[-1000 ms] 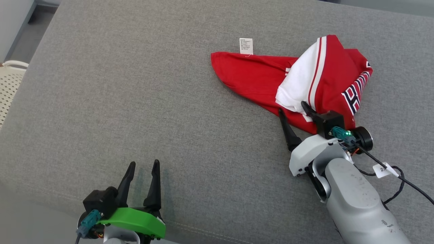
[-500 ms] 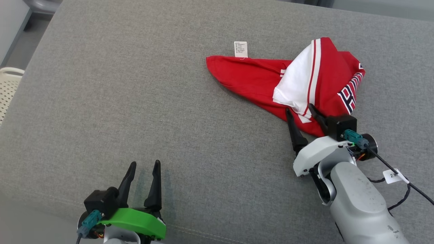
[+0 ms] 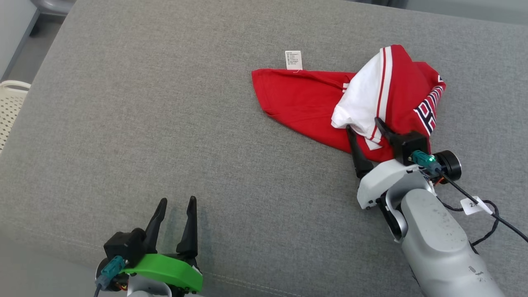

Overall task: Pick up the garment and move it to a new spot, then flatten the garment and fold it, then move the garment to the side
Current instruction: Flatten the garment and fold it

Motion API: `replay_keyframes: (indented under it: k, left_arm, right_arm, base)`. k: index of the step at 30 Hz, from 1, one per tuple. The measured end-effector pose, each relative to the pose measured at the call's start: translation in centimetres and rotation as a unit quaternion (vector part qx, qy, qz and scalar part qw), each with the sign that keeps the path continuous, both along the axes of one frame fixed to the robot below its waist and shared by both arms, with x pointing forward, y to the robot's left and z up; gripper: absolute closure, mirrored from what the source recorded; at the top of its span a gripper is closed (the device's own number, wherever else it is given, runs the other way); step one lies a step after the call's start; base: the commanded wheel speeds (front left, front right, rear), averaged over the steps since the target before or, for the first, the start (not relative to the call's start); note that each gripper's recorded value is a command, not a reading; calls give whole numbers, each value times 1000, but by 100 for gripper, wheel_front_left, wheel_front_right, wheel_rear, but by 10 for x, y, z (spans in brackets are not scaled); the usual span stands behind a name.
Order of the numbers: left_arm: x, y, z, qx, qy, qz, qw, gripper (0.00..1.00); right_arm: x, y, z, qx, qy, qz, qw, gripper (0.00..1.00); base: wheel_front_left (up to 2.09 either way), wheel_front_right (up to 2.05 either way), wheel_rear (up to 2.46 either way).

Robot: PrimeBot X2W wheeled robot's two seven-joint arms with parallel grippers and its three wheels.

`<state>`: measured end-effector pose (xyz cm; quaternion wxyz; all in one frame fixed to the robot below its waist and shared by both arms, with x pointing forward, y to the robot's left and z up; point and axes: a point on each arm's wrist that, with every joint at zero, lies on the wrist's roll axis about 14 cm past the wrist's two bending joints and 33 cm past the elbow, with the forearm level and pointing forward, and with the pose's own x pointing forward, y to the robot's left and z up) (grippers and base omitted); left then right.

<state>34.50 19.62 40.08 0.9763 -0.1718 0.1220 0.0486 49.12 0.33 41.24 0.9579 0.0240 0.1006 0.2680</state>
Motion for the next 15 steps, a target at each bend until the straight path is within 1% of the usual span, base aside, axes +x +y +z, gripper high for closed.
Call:
replay_keyframes:
  k: [7,8,9,10,11,15]
  left_arm:
    - [-2,4,0,-1,1,8,1000,0]
    - [-2,5,0,0,1,9,1000,0]
    - [-2,6,0,0,2,11,1000,0]
    - [-2,7,0,0,2,12,1000,0]
    - [-2,8,0,1,2,13,1000,0]
    - [-3,13,0,3,2,22,1000,0]
  right_arm:
    - [1,9,-8,-32,0,24,999,0]
    - [2,8,-8,-32,2,22,999,15]
    - [4,8,-8,-32,3,20,999,56]
    - [5,7,-9,-32,4,19,999,92]
    - [6,7,-8,-32,4,18,999,100]
    - [11,6,-5,-27,2,12,1000,100]
  base:
    - [0,0,0]
    - [0,0,0]
    - [0,0,0]
    - [0,0,0]
    - [0,0,0]
    - [0,0,0]
